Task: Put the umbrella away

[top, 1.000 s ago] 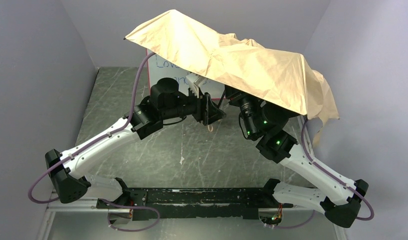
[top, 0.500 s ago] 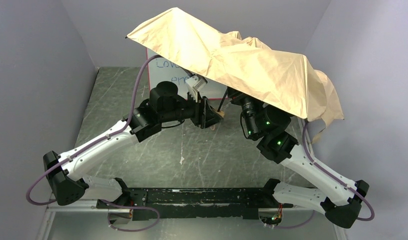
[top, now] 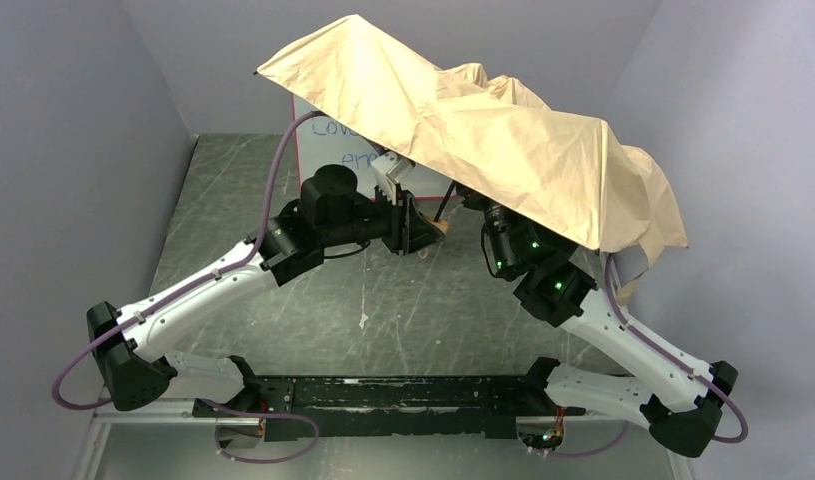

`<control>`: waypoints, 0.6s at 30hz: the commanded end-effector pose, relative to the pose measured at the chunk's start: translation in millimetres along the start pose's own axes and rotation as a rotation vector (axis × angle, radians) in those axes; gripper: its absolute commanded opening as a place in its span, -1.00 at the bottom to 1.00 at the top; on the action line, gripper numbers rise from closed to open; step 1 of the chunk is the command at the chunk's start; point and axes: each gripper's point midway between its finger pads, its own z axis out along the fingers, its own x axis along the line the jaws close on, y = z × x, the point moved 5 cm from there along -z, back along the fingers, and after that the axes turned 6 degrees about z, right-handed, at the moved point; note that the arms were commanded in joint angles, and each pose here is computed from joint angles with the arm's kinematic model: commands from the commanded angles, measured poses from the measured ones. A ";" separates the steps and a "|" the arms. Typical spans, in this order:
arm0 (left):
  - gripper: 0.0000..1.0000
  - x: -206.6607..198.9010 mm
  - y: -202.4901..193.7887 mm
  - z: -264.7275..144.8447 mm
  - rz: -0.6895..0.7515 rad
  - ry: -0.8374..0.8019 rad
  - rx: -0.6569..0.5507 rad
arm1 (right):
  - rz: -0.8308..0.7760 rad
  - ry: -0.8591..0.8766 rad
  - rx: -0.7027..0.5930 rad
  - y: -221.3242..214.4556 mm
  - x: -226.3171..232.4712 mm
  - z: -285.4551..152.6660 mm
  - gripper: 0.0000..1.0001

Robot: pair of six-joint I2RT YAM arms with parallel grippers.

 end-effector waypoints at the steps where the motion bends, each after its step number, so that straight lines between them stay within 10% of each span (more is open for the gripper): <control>1: -0.90 8.2 35.5 0.8 0.001 0.108 -0.159 | 0.044 0.011 0.045 0.2 2.4 -7.7 -1.00; 18: -0.90 18.1 68.8 11.0 0.035 0.195 -0.286 | 0.208 -0.062 0.453 -101.5 -44.8 -56.1 -1.00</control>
